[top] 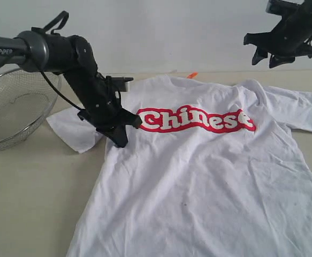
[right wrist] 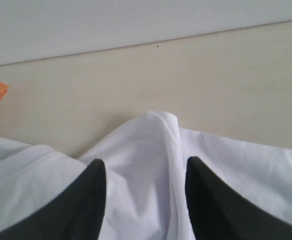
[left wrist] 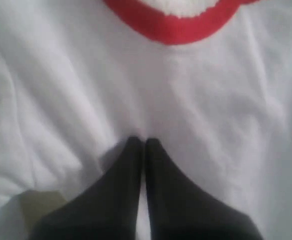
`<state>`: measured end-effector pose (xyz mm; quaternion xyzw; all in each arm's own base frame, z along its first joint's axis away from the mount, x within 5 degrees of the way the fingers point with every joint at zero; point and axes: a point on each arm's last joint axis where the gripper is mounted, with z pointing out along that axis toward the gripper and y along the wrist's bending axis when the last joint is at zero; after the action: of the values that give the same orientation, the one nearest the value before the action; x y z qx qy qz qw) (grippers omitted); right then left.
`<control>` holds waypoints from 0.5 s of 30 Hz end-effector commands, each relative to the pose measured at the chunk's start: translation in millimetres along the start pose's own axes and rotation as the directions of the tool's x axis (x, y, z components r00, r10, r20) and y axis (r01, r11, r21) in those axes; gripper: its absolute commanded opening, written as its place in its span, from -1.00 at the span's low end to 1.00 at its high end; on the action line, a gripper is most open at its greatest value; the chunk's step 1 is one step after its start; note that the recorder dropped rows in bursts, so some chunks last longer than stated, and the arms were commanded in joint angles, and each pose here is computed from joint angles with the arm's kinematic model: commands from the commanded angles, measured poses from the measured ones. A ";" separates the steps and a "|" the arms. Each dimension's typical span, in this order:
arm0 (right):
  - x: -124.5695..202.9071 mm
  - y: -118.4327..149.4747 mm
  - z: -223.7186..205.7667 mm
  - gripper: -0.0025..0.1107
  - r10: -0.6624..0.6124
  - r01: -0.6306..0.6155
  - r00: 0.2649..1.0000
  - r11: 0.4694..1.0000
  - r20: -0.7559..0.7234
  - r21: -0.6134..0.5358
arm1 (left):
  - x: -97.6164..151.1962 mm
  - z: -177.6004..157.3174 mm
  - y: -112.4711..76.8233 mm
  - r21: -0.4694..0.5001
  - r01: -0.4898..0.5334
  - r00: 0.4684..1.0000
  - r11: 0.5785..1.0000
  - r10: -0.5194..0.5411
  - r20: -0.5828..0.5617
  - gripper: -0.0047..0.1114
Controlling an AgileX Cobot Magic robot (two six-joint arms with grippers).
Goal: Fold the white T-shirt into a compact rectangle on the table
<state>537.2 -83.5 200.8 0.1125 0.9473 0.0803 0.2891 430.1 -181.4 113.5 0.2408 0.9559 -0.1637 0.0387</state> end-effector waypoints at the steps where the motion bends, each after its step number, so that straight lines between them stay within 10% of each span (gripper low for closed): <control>1: -6.7 3.7 -19.5 -0.17 -0.033 0.033 0.999 0.999 0.015 -0.024 | -3.5 -2.7 -6.0 0.055 -0.019 1.000 0.998 0.018 0.016 -0.84; 15: 0.2 -48.6 -29.6 -0.17 0.057 -0.055 0.995 0.998 -0.086 0.024 | -0.5 -5.0 0.4 0.007 0.015 1.000 1.000 -0.015 -0.025 -0.84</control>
<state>519.8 -113.3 210.0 0.1249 0.9559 0.0927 0.2492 429.8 -183.1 116.2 0.2443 0.9539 -0.1720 0.0295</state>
